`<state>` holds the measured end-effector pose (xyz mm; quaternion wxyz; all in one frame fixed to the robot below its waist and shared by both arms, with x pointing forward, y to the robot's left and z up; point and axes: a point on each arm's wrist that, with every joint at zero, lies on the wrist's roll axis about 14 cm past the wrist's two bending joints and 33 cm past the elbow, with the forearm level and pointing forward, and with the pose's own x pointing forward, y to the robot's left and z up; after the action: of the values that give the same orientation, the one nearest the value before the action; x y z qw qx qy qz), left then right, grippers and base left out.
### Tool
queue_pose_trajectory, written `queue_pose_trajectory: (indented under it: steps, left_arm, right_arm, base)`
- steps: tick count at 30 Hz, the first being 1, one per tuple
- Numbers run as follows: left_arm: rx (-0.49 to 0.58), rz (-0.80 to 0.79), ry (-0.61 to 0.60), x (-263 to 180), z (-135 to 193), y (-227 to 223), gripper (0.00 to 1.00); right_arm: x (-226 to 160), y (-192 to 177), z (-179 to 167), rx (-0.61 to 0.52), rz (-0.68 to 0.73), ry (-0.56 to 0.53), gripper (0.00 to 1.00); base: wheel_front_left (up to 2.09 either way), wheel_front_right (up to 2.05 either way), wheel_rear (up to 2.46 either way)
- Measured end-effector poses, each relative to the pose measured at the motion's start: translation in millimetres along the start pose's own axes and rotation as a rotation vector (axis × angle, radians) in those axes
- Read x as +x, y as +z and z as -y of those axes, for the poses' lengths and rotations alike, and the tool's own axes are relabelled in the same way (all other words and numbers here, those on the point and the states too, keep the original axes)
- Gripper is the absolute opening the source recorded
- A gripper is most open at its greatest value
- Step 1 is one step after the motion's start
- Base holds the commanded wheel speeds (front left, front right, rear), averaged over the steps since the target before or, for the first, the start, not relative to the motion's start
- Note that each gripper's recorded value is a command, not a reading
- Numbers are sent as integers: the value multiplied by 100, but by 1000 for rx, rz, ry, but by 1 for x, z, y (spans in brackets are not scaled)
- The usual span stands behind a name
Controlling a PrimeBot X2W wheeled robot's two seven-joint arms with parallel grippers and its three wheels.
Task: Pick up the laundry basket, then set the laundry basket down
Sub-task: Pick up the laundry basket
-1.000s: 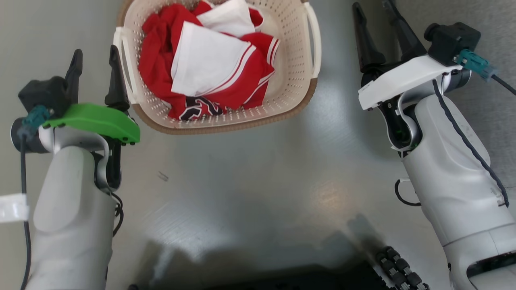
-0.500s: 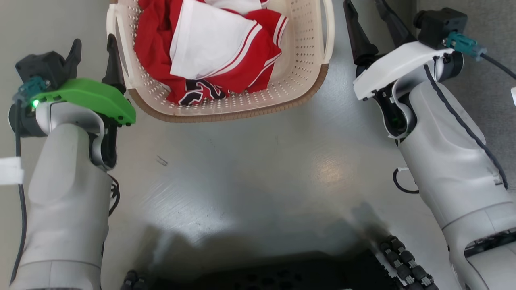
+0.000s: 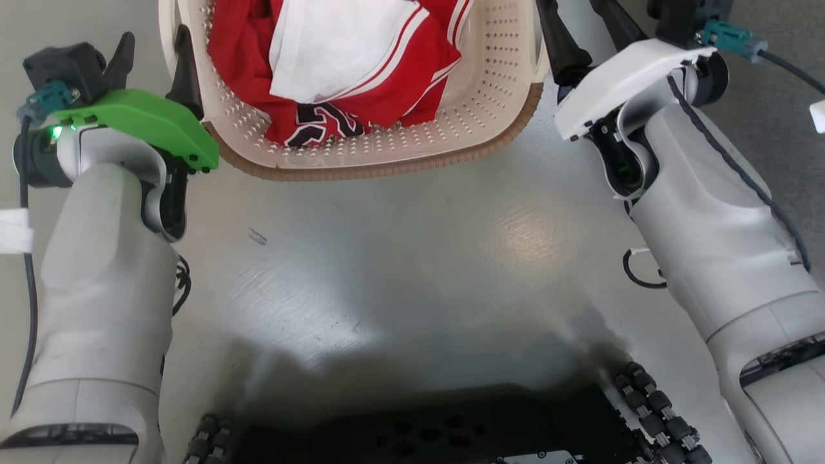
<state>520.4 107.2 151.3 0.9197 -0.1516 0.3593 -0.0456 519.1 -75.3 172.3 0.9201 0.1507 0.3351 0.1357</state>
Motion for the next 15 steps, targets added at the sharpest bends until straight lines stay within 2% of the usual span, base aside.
queue_pose_trajectory:
  steps: [15]
  left_arm:
    - [6,-105,-2,12,-4,-30,100]
  right_arm:
    - [12,-34,2,56,-109,3,100]
  base:
    - [0,0,0]
